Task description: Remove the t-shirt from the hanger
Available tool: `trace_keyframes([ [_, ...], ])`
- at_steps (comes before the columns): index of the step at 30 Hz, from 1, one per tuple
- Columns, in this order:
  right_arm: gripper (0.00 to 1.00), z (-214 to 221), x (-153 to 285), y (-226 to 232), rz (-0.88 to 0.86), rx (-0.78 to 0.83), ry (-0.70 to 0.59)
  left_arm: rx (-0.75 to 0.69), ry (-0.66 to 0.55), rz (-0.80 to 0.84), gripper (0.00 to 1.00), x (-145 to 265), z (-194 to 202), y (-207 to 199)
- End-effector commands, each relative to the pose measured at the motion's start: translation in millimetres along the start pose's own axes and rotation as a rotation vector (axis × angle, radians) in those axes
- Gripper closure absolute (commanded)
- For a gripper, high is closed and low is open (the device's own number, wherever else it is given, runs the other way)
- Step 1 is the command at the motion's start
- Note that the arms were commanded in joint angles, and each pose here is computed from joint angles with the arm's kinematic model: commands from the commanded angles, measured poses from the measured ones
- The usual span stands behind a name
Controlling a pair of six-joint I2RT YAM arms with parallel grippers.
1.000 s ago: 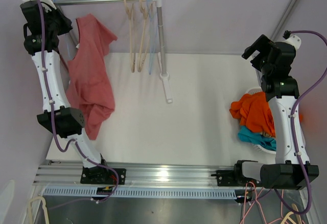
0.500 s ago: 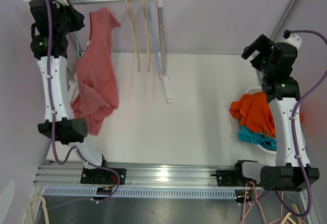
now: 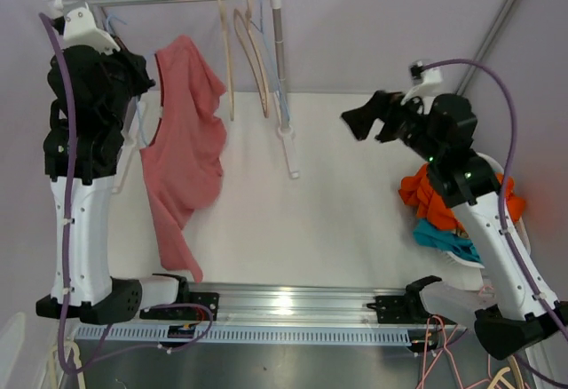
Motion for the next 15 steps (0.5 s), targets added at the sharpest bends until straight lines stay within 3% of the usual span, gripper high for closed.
trace_keyframes([
  [1, 0.01, 19, 19, 62, -0.401, 0.137, 0.044, 0.102, -0.007, -0.176, 0.99, 22, 7, 4],
  [7, 0.01, 84, 42, 148, -0.782, 0.172, 0.162, 0.136, 0.090, -0.338, 0.99, 44, 32, 5],
  [15, 0.01, 160, 54, 223, -0.972, 0.189, 0.248, 0.171, 0.153, -0.527, 1.00, 65, 51, 10],
])
Point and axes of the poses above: each gripper's point midway between its finger pads, its own x axis back along the fingers, its own y axis along the line the jaws close on, z = x × y, the point moved 10 cm from there along x, back along the fingers, and after that the axes turned 6 degrees about -x, right-handed, at the moved point
